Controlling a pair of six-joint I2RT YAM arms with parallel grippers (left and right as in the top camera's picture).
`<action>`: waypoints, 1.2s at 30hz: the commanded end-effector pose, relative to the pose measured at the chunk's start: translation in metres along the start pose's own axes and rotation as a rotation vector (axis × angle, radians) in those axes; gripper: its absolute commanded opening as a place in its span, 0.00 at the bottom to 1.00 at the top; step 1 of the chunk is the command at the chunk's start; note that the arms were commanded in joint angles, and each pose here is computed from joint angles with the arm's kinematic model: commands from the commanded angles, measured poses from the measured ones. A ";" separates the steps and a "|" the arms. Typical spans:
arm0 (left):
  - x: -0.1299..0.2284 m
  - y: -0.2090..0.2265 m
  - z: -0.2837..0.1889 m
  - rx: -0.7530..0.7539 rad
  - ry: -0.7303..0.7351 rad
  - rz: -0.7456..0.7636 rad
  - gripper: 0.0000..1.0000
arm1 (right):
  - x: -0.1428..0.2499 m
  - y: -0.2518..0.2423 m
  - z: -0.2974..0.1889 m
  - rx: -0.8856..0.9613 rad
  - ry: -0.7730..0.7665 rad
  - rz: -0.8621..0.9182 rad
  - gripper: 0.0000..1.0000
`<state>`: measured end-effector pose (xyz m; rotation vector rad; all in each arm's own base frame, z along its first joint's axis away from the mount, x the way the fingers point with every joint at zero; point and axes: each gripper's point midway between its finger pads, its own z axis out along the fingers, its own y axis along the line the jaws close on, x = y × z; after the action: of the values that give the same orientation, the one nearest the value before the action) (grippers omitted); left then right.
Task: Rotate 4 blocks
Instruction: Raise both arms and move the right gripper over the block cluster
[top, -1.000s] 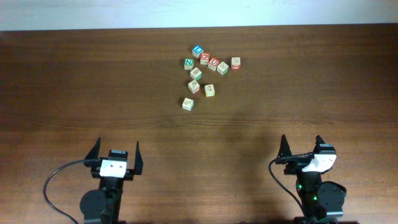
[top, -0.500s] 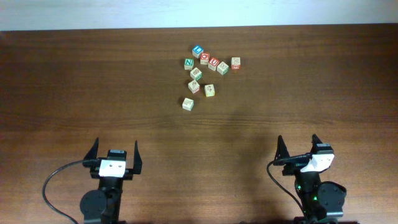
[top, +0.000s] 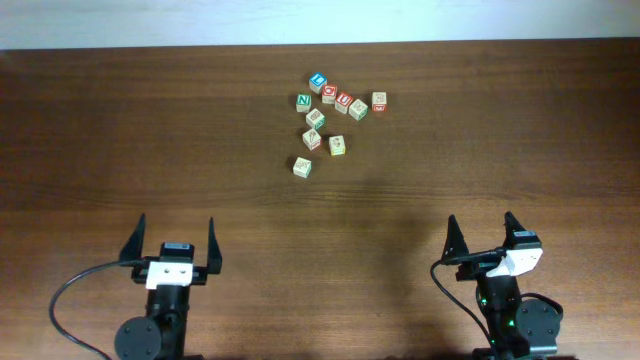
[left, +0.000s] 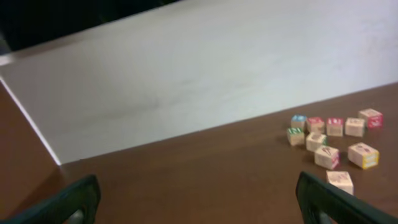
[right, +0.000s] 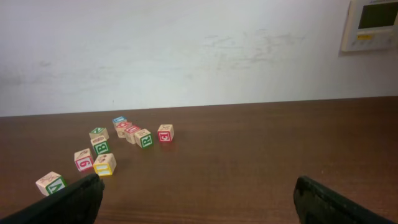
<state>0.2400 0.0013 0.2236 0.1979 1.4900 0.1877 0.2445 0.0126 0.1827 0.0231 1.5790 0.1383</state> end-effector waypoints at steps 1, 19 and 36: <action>-0.013 0.000 0.003 0.011 -0.027 0.006 0.99 | -0.027 0.005 -0.005 -0.019 -0.060 -0.002 0.98; -0.071 -0.004 0.044 0.189 0.291 -0.196 0.99 | -0.110 0.031 0.013 -0.101 0.180 0.021 0.98; -0.018 -0.027 0.174 0.388 1.075 -0.292 0.99 | -0.061 0.119 0.189 -0.367 0.888 0.124 0.98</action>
<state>0.3948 -0.0194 0.2487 0.1538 2.5830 -0.2508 0.4067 0.1024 0.2578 -0.1669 2.4014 0.5411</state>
